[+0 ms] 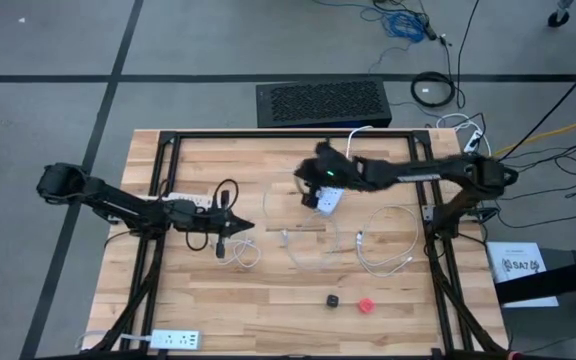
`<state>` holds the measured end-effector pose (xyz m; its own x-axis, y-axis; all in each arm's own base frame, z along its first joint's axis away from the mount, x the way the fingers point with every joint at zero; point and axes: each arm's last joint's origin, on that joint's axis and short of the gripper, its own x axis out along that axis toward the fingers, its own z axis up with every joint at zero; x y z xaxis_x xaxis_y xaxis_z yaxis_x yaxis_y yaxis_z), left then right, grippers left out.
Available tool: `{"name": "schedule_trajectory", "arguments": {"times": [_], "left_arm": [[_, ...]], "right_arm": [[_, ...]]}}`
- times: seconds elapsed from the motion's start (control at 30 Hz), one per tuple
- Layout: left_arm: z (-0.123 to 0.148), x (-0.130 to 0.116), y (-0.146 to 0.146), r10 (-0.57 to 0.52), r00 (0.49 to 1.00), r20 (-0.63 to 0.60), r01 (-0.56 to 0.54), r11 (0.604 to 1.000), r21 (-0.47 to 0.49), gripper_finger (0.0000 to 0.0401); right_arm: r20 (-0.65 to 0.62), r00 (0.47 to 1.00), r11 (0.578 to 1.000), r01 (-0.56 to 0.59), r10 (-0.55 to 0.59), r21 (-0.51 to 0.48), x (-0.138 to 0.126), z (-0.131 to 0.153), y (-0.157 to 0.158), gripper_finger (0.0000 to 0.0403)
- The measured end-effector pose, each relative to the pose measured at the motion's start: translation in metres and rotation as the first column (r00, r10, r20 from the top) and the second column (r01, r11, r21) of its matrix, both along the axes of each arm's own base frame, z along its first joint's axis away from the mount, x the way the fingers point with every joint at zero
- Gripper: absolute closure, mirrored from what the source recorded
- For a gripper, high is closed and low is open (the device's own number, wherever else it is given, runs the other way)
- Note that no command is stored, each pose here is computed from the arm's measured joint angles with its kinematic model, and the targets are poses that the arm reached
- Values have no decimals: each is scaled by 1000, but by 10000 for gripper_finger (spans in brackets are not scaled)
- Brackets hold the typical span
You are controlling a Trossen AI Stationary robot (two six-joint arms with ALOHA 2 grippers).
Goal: Insert USB
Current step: Insert the middle white charger cable into the white charger adapter
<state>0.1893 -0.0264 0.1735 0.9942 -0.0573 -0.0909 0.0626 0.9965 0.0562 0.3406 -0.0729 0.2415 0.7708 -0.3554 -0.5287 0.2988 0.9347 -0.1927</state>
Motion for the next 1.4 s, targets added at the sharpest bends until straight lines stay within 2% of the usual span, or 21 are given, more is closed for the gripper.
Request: {"name": "schedule_trajectory", "arguments": {"times": [0.13,0.23,0.37,0.67,0.9,1.07,1.4], "left_arm": [[2,0,1,2,1000,18,-2,1000,12,391],[3,0,1,2,1000,31,-2,1000,10,391],[4,0,1,3,999,39,-3,1000,8,391],[4,0,1,17,999,44,-18,1000,9,391],[4,0,1,20,999,44,-20,1000,9,391],[4,0,1,20,999,44,-20,1000,12,391],[4,0,1,20,999,45,-21,1000,9,391]], "right_arm": [[205,974,992,112,-98,-62,-28,-22,13,403],[280,953,987,142,-115,-77,-47,-45,19,403],[371,917,982,180,-149,-52,-65,-62,16,403],[389,915,993,116,-106,-3,-75,-70,0,403],[372,926,997,77,-67,-13,-76,-73,-6,403],[327,943,997,73,-63,-19,-75,-83,-7,403],[383,921,996,84,-71,-17,-92,-95,-4,403]]}}
